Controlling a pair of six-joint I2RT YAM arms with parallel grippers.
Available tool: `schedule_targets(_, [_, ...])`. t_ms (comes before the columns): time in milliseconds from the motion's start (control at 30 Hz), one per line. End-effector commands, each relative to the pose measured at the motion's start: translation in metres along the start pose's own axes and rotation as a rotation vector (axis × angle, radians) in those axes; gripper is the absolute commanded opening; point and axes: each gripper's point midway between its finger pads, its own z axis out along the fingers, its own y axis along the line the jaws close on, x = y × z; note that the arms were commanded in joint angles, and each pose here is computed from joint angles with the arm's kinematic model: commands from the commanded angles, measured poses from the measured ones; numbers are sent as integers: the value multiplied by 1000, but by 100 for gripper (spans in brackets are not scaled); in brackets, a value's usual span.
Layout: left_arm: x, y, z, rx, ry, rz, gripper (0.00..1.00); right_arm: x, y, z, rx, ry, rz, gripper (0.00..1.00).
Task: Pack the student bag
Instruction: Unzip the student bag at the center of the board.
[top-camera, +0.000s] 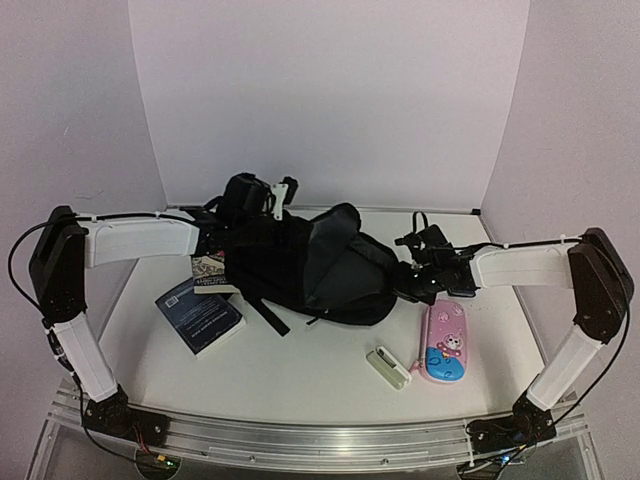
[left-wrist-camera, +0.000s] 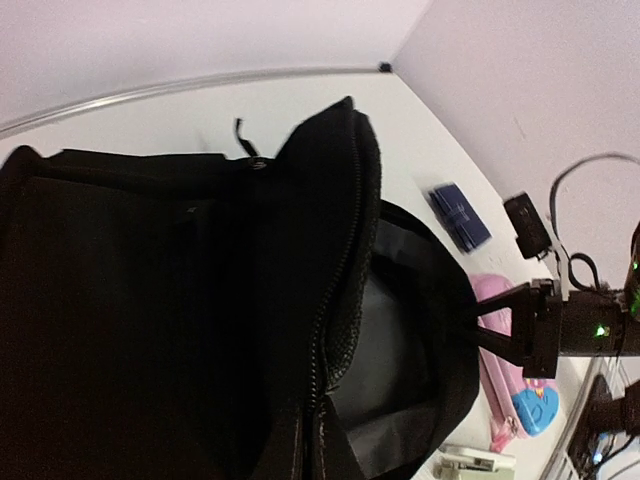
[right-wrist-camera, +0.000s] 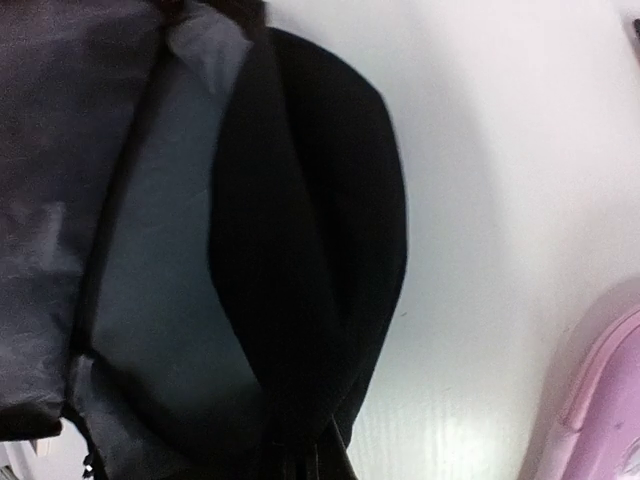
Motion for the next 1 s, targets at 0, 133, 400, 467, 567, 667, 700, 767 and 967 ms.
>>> schedule_targets(0, [-36,39,-33,-70,-131,-156,0,-50,-46,-8,114,-104,7,0])
schedule_targets(133, [-20,73,-27,-86,-120,-254,0,-56,-74,5,170,-80,6,0])
schedule_targets(400, [39,78,17,13,51,-307,0,-56,-70,27,151,-21,-64,0])
schedule_targets(467, [53,85,23,-2,83,-323,0,-59,-68,25,147,-27,-66,0])
schedule_targets(567, [68,88,29,1,128,-339,0,-62,-64,19,130,-38,-67,8])
schedule_targets(667, [76,89,31,-5,156,-349,4,-69,-58,7,111,-63,-72,21])
schedule_targets(700, [77,90,31,-9,160,-350,8,-72,-56,2,108,-69,-74,25])
schedule_targets(767, [73,88,28,-9,155,-335,19,-77,-46,-11,67,-78,-80,33])
schedule_targets(967, [46,64,25,94,130,-220,59,-92,-14,-48,-41,-126,-107,50])
